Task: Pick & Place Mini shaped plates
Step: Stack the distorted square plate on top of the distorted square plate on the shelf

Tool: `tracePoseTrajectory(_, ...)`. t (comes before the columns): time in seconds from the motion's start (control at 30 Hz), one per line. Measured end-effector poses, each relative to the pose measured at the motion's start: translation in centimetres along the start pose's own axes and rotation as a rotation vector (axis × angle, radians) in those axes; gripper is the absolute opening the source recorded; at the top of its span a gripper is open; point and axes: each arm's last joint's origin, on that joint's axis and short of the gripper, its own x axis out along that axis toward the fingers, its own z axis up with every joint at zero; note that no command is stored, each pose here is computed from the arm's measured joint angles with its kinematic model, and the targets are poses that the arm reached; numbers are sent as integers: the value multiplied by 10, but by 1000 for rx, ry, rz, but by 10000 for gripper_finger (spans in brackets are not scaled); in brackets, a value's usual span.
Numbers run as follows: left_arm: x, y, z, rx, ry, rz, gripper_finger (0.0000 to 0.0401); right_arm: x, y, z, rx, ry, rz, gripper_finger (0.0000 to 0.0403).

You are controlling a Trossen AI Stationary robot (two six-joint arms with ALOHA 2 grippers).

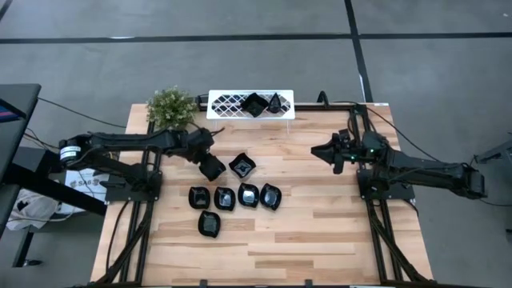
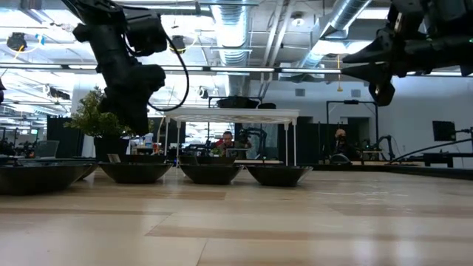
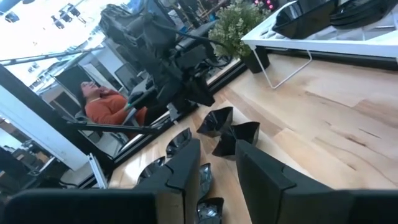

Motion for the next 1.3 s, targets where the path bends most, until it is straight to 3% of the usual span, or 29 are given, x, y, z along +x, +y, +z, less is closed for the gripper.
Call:
tracePoseTrajectory(0.23,-4,4,2,-45,-20,-5,81,0,0,0,0,1,0,98)
tracePoseTrajectory(0.63,-3,6,3,-34,-58,78,169,0,-1,-1,17,11,-7,98)
tracePoseTrajectory(1.3,37,9,-7,-22,97,151,175,0,-1,-2,18,16,-9,98)
